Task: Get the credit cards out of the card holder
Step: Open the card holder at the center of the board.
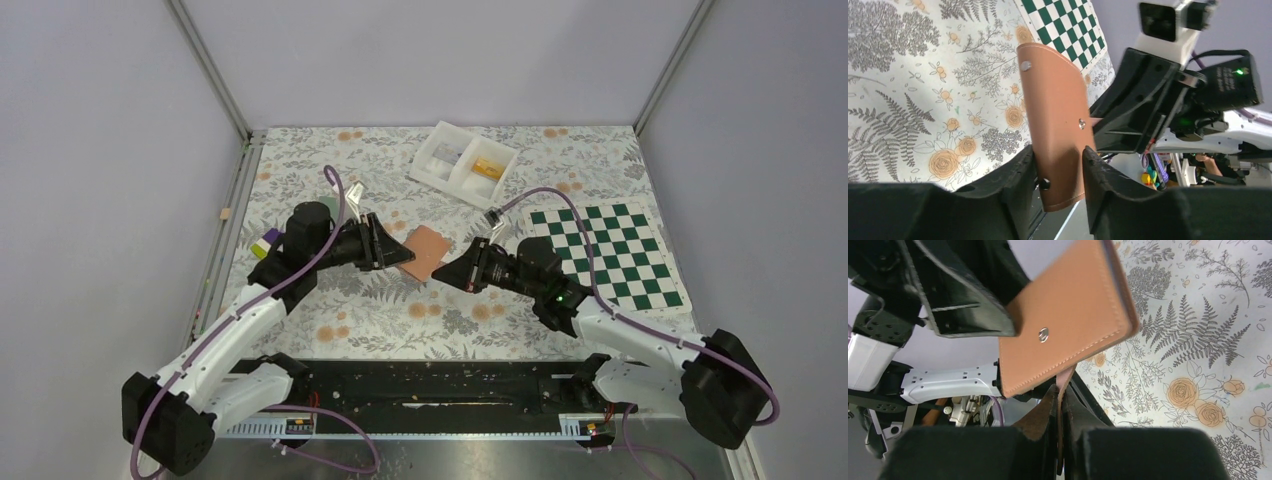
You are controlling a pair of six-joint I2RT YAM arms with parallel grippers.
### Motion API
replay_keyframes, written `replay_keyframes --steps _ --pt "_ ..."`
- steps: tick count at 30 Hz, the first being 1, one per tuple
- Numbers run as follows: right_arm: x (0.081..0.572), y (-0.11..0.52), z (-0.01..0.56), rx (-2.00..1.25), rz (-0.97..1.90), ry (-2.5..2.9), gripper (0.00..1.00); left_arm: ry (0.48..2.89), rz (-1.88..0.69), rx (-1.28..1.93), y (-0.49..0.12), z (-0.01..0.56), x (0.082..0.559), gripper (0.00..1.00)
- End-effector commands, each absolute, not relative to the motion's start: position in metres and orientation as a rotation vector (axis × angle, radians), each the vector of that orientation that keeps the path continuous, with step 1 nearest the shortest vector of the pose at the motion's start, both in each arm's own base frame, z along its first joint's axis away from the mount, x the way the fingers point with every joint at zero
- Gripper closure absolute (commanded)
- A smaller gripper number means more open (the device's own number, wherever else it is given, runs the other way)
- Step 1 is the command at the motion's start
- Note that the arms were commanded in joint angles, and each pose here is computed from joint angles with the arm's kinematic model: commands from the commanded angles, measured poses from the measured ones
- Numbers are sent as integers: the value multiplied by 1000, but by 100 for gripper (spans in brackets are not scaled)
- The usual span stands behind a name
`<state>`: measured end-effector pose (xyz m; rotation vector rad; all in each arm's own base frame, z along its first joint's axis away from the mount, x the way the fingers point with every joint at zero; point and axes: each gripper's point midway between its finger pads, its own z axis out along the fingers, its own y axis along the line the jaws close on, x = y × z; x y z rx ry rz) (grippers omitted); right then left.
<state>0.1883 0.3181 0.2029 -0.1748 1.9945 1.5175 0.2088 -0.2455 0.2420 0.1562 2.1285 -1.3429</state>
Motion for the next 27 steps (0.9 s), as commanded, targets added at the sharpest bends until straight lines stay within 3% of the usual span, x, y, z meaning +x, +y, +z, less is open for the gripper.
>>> replay_keyframes --steps 1,4,8,18,22,27 --pt "194 308 222 -146 1466 1931 100 2146 -1307 196 -246 225 215 55" --pt "191 303 223 -160 1435 1952 100 2149 -1302 225 -247 218 216 38" --pt "189 295 220 -204 1357 1975 100 2131 -1301 283 -249 219 216 33" --pt "187 277 228 -413 1160 1939 100 2145 -1271 297 -247 216 218 31" --pt "165 279 247 -677 1180 1858 100 2096 -1222 420 -244 231 215 31" --pt "143 277 260 -938 1171 1834 100 1849 -1215 657 -258 263 202 33"
